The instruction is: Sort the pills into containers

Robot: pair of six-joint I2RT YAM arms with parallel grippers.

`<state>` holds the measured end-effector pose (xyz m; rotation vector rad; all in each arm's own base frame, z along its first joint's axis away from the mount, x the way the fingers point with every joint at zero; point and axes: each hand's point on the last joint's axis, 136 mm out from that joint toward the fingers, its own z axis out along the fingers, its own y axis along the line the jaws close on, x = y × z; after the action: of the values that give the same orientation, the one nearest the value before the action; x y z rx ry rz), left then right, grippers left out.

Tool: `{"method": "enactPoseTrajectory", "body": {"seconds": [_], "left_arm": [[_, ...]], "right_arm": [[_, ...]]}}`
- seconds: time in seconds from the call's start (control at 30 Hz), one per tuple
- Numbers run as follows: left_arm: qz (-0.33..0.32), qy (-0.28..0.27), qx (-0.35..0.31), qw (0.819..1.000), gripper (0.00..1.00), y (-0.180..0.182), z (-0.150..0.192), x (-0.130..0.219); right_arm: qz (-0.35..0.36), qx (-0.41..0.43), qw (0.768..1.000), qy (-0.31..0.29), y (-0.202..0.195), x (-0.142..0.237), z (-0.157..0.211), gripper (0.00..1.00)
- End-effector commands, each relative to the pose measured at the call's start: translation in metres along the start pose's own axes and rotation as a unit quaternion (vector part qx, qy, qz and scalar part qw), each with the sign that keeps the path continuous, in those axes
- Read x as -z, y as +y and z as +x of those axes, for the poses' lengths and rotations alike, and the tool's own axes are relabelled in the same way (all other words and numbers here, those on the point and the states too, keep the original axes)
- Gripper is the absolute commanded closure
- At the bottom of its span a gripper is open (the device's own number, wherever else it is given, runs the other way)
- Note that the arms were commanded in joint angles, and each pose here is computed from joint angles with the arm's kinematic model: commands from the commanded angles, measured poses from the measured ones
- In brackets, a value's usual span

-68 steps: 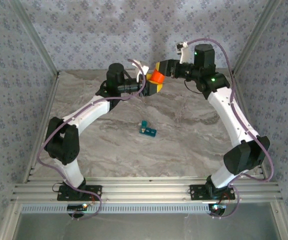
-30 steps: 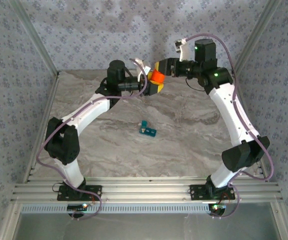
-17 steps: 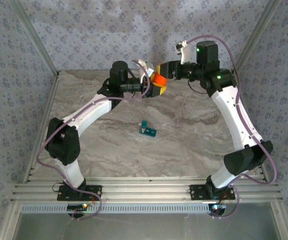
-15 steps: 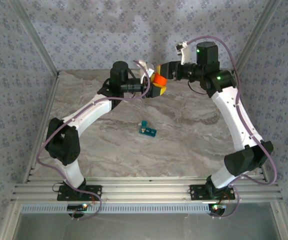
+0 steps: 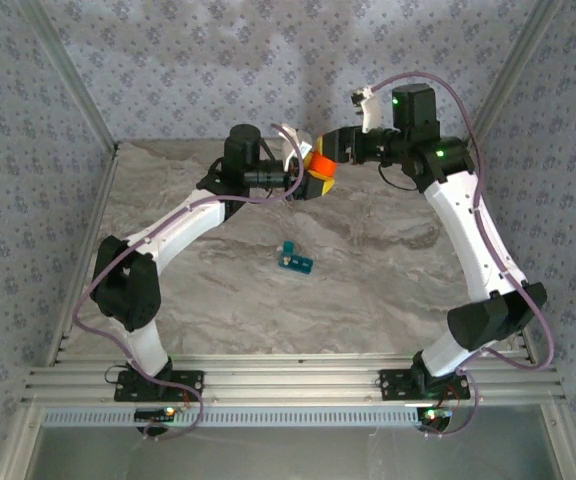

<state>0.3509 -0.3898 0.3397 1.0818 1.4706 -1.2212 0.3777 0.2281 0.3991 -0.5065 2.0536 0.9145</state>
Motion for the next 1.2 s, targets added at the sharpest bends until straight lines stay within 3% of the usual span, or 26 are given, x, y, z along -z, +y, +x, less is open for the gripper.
{"method": "enactPoseTrajectory", "body": {"seconds": [0.0, 0.37, 0.73, 0.93, 1.17], "left_arm": [[-0.027, -0.106, -0.117, 0.987, 1.00, -0.026, -0.106, 0.037], [-0.040, -0.114, -0.114, 0.986, 1.00, -0.022, -0.110, 0.038], [-0.061, -0.110, -0.114, 0.985, 1.00, -0.010, -0.105, 0.038], [-0.063, -0.104, -0.110, 0.986, 1.00, -0.004, -0.098, 0.036], [-0.062, -0.095, -0.101, 0.988, 1.00, 0.002, -0.088, 0.032]], "right_arm": [[0.022, -0.057, 0.991, 0.122, -0.016, -0.006, 0.063, 0.78], [-0.004, -0.135, 0.985, 0.106, -0.010, -0.036, 0.072, 0.78], [0.101, -0.188, 0.973, 0.085, -0.030, -0.041, 0.093, 0.75], [0.100, -0.190, 0.974, 0.073, -0.026, -0.037, 0.083, 0.69], [0.093, -0.180, 0.977, 0.068, -0.023, -0.035, 0.065, 0.54]]}}
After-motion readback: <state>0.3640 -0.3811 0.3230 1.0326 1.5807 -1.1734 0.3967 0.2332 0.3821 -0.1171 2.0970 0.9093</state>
